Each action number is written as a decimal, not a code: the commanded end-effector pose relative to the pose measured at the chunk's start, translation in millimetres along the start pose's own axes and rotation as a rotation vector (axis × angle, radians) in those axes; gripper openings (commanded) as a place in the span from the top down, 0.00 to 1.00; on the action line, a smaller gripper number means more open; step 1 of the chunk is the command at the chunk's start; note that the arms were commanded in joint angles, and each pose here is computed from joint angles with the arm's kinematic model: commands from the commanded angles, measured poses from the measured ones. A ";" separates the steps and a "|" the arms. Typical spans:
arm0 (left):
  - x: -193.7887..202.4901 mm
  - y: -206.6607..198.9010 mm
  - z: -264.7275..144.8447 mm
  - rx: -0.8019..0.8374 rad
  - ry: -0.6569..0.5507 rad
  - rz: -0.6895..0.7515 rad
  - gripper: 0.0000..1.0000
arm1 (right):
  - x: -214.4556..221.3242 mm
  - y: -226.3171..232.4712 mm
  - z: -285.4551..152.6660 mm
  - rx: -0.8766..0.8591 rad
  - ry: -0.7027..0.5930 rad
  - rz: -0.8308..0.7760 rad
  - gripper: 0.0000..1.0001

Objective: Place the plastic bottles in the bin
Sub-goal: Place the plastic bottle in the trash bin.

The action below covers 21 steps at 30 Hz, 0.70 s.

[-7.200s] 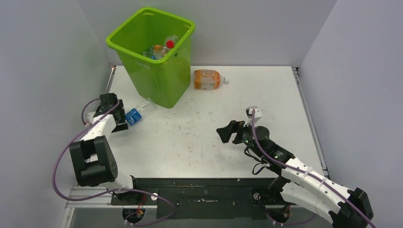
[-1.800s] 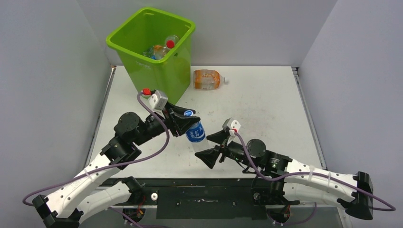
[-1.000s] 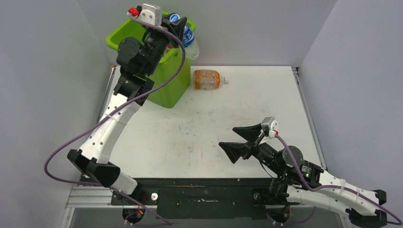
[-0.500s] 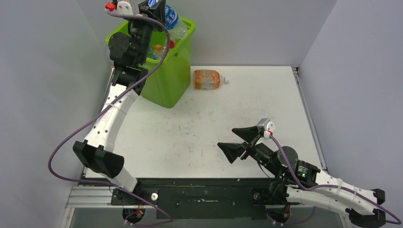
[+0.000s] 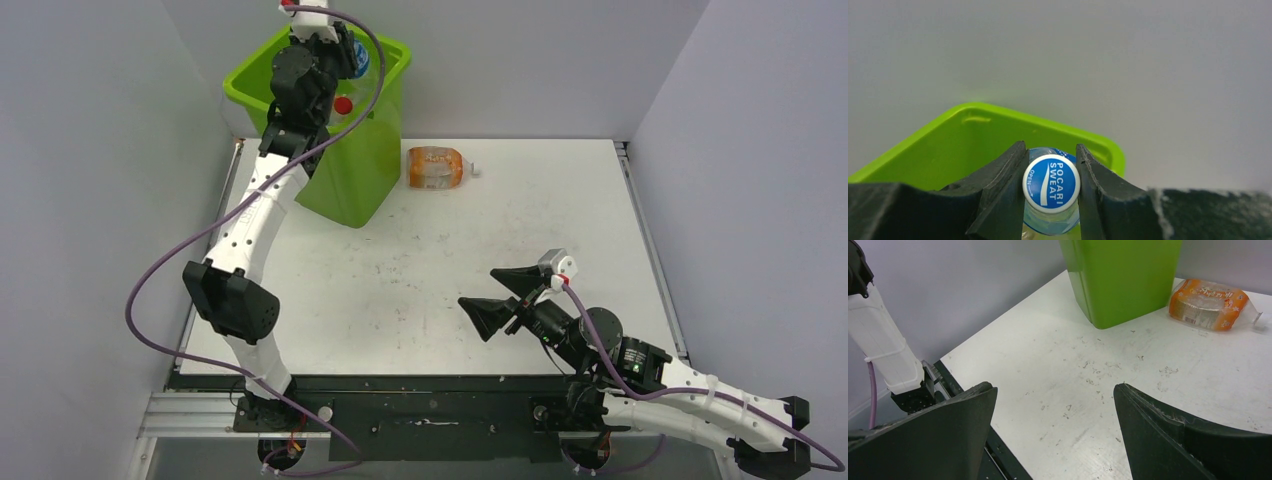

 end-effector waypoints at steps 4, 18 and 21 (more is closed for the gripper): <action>-18.1 52.1 -22.1 -0.288 0.004 0.090 1.00 | -15.7 -0.7 -3.4 0.021 -0.053 0.017 0.10; -25.1 112.6 -18.2 -0.490 0.013 0.116 1.00 | -15.0 -4.4 -5.1 0.049 -0.043 0.010 0.10; -1.1 121.0 -9.5 -0.522 0.077 0.152 1.00 | -11.5 -4.3 -2.8 0.053 -0.029 0.006 0.10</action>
Point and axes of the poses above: each gripper's point midway between its finger pads, its own z axis out along the fingers, its own y axis along the line the jaws close on, x = y × z, the point moved 7 cm from there along -z, back along the fingers
